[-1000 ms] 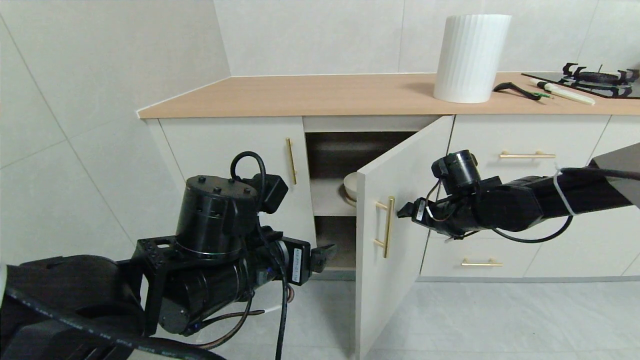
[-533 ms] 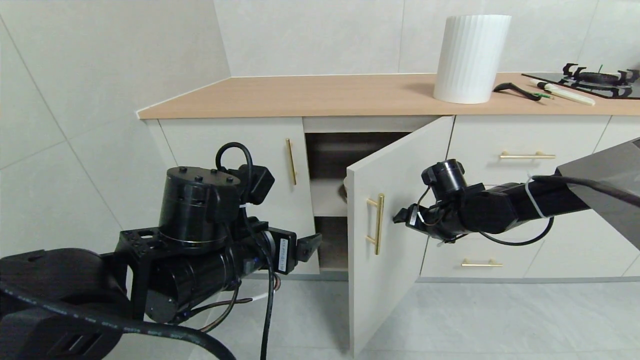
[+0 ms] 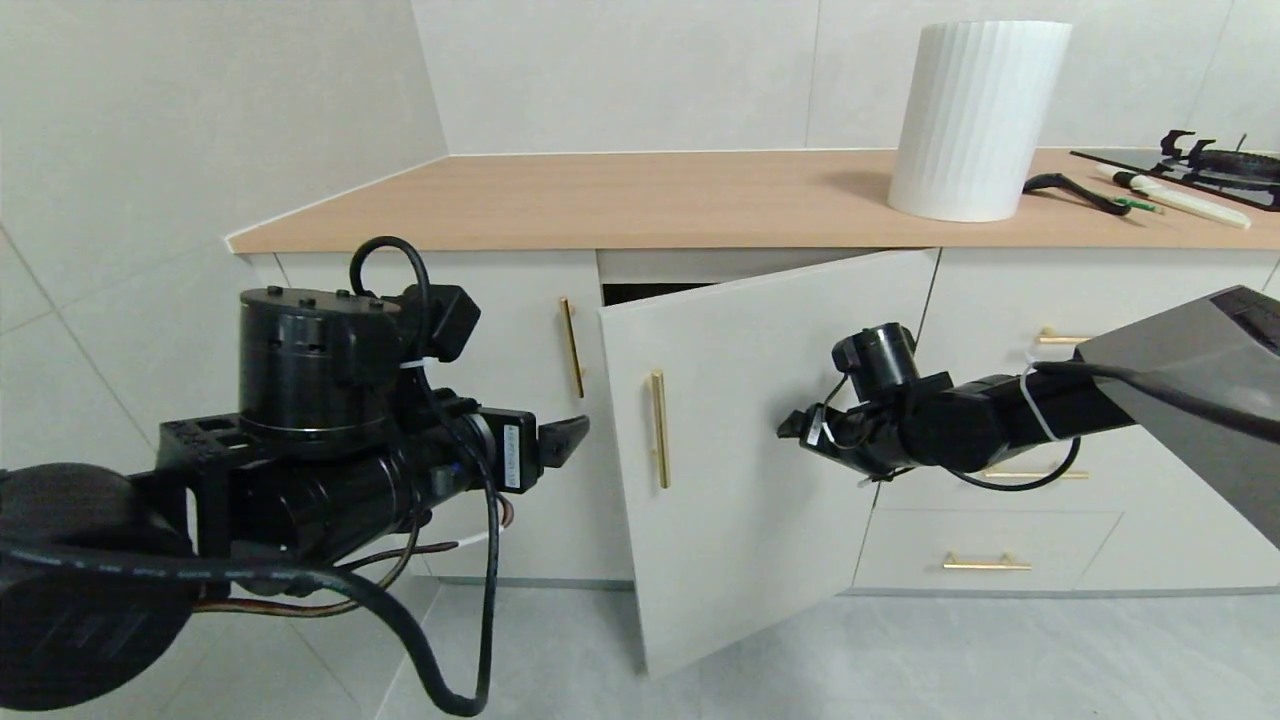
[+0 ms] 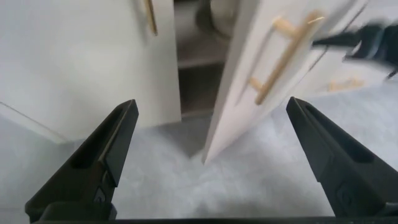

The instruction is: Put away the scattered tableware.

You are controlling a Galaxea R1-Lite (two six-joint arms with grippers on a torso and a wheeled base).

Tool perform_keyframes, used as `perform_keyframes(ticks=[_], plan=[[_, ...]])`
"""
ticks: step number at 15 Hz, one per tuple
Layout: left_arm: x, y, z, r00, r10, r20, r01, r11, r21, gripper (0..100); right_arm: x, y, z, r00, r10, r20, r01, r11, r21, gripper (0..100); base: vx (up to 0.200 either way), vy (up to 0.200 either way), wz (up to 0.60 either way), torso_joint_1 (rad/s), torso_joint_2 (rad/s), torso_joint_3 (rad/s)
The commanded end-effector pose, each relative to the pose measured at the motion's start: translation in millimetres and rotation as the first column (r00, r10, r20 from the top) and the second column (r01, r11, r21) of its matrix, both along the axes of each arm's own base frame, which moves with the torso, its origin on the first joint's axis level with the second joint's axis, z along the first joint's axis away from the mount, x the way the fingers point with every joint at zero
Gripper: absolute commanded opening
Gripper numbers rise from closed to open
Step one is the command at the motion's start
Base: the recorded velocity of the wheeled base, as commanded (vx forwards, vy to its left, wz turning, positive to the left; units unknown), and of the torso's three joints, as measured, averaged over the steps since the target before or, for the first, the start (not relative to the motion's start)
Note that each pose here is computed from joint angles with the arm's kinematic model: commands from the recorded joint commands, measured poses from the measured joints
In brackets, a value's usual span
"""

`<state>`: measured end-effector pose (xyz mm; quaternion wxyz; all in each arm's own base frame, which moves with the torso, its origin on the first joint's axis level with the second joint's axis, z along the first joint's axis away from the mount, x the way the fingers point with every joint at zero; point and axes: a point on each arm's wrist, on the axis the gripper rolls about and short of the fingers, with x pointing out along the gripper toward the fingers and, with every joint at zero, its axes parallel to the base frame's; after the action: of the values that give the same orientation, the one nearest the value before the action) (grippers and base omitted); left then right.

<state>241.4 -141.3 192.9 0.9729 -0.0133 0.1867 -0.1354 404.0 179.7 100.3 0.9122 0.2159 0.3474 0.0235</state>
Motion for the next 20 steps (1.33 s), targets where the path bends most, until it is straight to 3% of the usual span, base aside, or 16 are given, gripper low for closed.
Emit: perform_keyframes(ticks=[1, 4, 8, 12, 20], plan=[[-3.8, 6.1, 10.3, 0.999, 0.012, 0.03, -0.012, 1.0, -0.019, 100, 5.3, 5.8, -7.2, 1.0, -0.02, 0.023, 0.019, 0.999, 0.045, 100, 0.0, 0.0, 0.0, 0.0, 0.0, 0.0], [-2.9, 5.5, 8.2, 1.0, 0.011, 0.024, -0.01, 1.0, -0.015, 100, 18.9, 12.5, -6.6, 0.988, -0.11, 0.105, 0.095, 0.985, 0.142, 100, 0.0, 0.0, 0.0, 0.0, 0.0, 0.0], [-2.9, 5.5, 8.2, 1.0, 0.011, 0.024, -0.01, 1.0, -0.015, 100, 40.8, 18.3, -7.4, 0.953, -0.251, 0.171, 0.217, 0.957, 0.193, 100, 0.0, 0.0, 0.0, 0.0, 0.0, 0.0], [-2.8, 5.4, 7.4, 1.0, 0.009, 0.021, -0.009, 1.0, -0.014, 100, 56.4, 7.7, 3.8, 0.915, -0.345, 0.209, 0.288, 0.922, 0.259, 100, 0.0, 0.0, 0.0, 0.0, 0.0, 0.0], [-3.3, 5.7, 8.4, 1.0, 0.008, 0.024, -0.007, 1.0, -0.017, 100, 48.8, 0.6, 20.4, 0.9, -0.372, 0.226, 0.313, 0.915, 0.256, 100, 0.0, 0.0, 0.0, 0.0, 0.0, 0.0]])
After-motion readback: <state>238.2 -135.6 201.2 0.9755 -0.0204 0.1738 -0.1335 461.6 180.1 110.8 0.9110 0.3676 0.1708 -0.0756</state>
